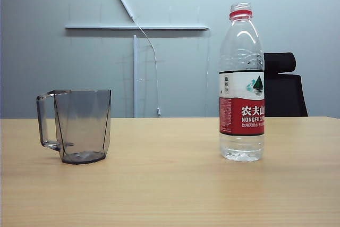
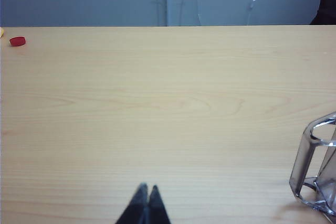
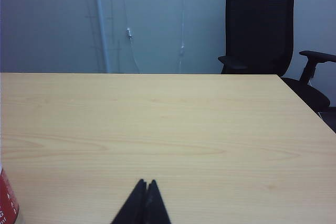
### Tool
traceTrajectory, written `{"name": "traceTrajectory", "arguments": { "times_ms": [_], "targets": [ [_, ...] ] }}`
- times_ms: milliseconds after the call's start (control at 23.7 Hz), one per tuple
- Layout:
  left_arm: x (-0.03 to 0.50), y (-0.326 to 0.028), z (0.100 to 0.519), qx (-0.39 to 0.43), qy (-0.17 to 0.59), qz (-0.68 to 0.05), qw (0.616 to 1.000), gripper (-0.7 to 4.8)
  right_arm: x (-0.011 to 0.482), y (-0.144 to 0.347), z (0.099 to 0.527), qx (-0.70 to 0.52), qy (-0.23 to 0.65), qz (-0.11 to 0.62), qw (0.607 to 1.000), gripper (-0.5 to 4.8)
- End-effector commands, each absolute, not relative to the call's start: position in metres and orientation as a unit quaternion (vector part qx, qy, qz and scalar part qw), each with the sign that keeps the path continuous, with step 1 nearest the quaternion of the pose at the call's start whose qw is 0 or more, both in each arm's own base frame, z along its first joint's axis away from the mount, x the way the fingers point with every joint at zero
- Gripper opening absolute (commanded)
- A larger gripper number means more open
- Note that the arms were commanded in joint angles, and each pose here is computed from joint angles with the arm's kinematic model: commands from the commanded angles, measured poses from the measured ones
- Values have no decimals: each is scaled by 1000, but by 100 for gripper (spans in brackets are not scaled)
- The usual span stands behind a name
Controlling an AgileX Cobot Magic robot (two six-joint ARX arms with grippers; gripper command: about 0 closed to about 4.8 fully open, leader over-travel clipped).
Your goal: Pick up the mineral water bottle on the table and pour water into the mug until it's half full.
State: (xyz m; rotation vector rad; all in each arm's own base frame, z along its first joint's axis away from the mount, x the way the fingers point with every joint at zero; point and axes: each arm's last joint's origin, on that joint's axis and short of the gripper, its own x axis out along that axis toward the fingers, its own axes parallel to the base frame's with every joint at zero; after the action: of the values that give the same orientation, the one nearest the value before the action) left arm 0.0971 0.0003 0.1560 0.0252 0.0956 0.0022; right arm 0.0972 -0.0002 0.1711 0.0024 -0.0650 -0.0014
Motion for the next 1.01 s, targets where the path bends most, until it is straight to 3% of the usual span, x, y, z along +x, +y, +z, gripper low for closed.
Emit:
{"name": "traceTrajectory", "arguments": {
  "times_ms": [42, 590, 801, 885, 969, 1011],
  "targets": [
    [97, 0, 157, 11, 45, 0, 999, -2, 97, 0, 171, 0, -36, -2, 999, -5],
    [97, -5, 157, 13, 46, -18, 999, -2, 97, 0, 171, 4, -38, 8, 999, -5],
    [94, -35, 152, 27, 73, -159, 984, -2, 97, 6, 172, 128, -26, 109, 985, 1],
    [89, -49, 151, 34, 80, -231, 969, -2, 96, 8, 171, 152, -12, 153, 976, 30],
    [84, -57, 150, 39, 80, -279, 956, -2, 95, 11, 172, 175, 5, 179, 968, 168],
    [82, -60, 150, 40, 79, -297, 951, -2, 94, 13, 174, 180, 19, 194, 964, 190]
  ]
}}
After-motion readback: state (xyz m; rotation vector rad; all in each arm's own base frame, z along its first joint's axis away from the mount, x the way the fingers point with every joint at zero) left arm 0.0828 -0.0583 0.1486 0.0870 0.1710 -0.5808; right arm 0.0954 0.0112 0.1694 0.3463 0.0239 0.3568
